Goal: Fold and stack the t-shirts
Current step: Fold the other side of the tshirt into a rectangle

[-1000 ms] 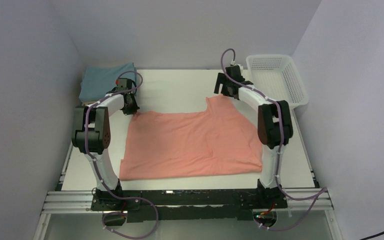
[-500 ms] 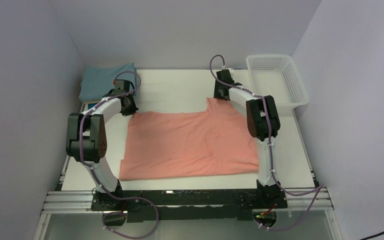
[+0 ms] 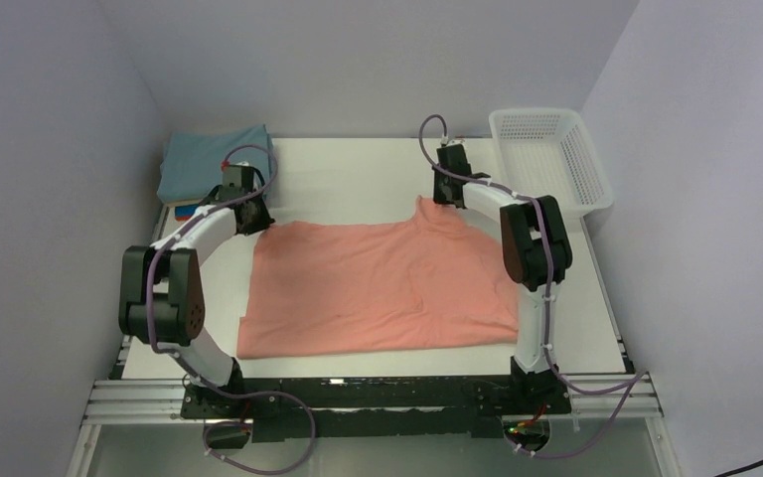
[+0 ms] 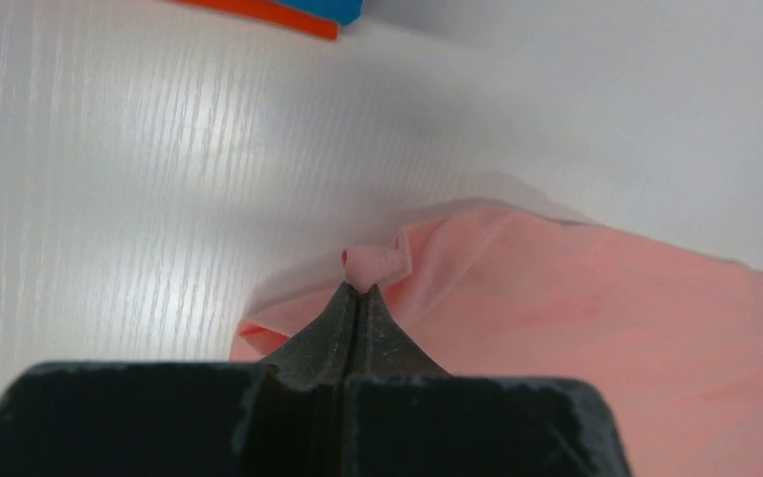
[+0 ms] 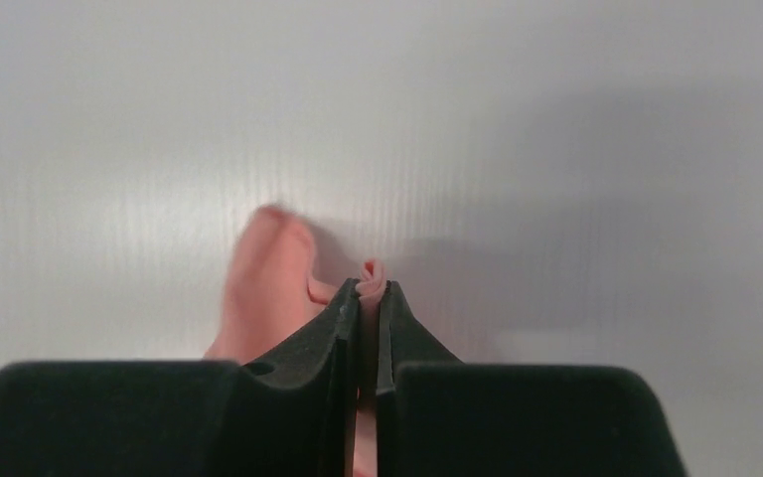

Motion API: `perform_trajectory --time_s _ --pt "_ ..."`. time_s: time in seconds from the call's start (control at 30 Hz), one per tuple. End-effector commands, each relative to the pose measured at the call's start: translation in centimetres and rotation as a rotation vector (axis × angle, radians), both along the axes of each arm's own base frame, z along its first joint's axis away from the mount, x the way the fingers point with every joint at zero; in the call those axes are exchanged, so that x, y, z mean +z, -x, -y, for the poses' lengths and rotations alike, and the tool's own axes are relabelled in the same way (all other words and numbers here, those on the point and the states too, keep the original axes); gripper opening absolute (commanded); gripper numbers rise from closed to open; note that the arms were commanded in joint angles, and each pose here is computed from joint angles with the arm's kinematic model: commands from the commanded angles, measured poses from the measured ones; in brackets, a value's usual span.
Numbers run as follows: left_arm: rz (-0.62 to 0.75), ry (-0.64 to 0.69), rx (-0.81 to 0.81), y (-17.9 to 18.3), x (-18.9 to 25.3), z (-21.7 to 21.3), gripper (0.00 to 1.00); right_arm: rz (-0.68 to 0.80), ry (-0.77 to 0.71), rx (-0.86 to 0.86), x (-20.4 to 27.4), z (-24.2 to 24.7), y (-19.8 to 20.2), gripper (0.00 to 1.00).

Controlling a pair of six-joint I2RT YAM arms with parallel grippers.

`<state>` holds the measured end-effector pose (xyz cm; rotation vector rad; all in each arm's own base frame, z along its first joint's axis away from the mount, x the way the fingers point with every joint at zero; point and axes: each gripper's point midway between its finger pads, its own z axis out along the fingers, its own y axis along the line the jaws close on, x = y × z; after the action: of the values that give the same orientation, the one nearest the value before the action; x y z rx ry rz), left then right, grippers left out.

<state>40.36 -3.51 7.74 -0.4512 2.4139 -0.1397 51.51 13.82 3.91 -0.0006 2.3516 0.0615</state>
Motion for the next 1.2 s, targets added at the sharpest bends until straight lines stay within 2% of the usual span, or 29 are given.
perform_trajectory --time_s 0.0,0.3,0.53,0.77,0.97,1.17 --pt "0.126 0.047 -0.005 0.5 3.1 0.9 0.00 0.179 -0.076 0.166 7.3 -2.8 1.3 0.00" --pt "0.198 0.091 -0.016 5.7 3.4 3.1 0.00 0.223 -0.089 0.232 10.3 -2.3 10.0 0.00" --pt "0.228 0.074 0.080 10.4 3.3 1.5 0.00 0.235 -0.138 0.308 11.5 -1.7 16.5 0.00" --pt "0.219 0.065 0.205 13.7 1.6 -0.5 0.00 0.219 -0.106 0.224 10.7 1.1 20.0 0.00" --pt "0.240 0.054 0.325 15.1 1.5 -2.2 0.00 0.198 -0.053 0.110 9.8 3.8 21.5 0.00" --pt "0.219 0.072 0.311 16.3 0.1 -1.9 0.00 0.180 -0.064 0.051 8.9 4.9 23.0 0.00"
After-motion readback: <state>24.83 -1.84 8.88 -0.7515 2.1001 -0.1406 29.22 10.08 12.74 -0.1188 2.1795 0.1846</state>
